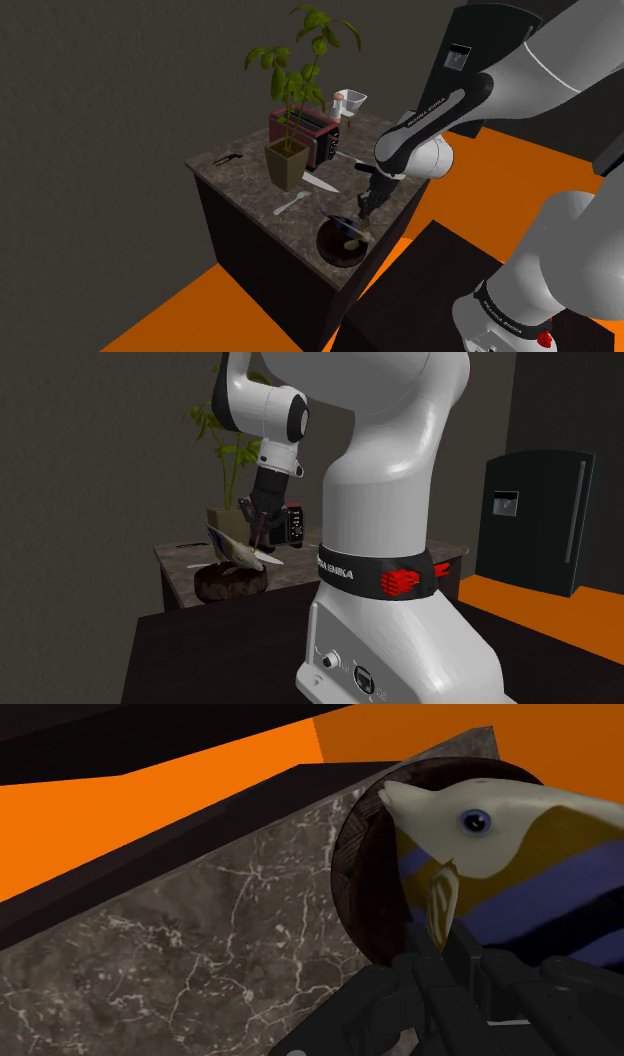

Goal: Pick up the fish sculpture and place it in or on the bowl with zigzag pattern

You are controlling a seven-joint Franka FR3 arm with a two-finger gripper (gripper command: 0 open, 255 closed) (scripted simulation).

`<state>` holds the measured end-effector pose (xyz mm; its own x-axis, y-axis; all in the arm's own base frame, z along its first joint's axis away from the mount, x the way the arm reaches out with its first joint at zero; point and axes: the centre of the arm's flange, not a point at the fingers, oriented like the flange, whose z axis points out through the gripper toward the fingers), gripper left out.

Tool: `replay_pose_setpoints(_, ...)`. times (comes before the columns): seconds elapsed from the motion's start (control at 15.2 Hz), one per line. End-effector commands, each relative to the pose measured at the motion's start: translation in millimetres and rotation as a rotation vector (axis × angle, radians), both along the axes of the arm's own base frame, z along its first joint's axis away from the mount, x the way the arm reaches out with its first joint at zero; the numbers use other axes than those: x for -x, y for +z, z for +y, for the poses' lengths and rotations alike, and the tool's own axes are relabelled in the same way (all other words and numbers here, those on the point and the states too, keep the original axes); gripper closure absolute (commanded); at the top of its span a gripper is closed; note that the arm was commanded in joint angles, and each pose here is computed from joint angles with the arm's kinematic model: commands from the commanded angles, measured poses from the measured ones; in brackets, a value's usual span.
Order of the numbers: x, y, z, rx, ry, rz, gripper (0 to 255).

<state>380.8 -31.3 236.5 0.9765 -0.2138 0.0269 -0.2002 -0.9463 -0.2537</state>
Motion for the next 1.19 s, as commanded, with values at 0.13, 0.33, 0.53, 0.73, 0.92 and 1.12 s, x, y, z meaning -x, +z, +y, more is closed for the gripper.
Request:
replay_pose_setpoints(0.13,0,0,0,0.000,0.000,-0.001,255)
replay_pose_setpoints(0.33,0,0,0,0.000,0.000,-0.001,0)
replay_pose_setpoints(0.53,0,0,0,0.000,0.000,-0.001,0)
replay_pose_setpoints(0.73,2,25,-7,0.000,0.000,-0.001,0)
replay_pose_setpoints(0.92,4,48,-12,0.000,0.000,-0.001,0)
replay_pose_setpoints(1.12,4,48,-12,0.000,0.000,-0.001,0)
